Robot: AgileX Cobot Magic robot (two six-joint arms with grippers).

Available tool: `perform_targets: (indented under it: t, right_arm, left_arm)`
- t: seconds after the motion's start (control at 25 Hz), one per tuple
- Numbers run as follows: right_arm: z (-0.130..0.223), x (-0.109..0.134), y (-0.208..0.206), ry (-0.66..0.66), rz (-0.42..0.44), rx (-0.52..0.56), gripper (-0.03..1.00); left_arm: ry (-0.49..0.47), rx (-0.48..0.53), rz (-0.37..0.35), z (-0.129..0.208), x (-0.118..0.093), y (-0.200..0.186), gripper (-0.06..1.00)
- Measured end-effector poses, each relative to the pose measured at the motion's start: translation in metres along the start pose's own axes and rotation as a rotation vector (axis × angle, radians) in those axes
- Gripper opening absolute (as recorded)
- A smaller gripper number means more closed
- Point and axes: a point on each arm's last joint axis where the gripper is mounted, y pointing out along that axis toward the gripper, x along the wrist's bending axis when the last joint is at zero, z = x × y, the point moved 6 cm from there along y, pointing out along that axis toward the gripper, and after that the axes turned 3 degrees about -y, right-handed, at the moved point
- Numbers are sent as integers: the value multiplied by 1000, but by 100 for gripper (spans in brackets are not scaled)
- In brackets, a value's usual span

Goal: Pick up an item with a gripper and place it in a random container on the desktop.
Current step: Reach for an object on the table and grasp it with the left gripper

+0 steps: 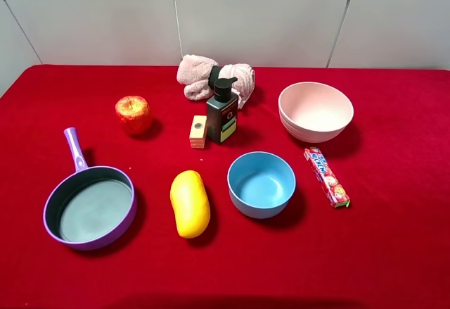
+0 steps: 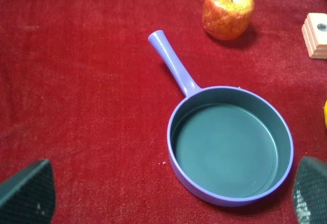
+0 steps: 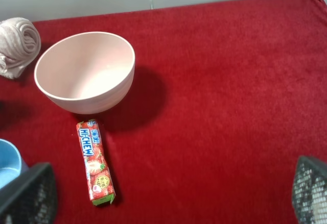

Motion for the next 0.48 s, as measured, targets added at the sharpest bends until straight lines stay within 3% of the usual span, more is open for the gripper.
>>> perform_targets:
  t: [0.48]
  right_arm:
    - [0,0,0,0,0,0,69]
  left_arm:
    - [0,0,0,0,0,0,91]
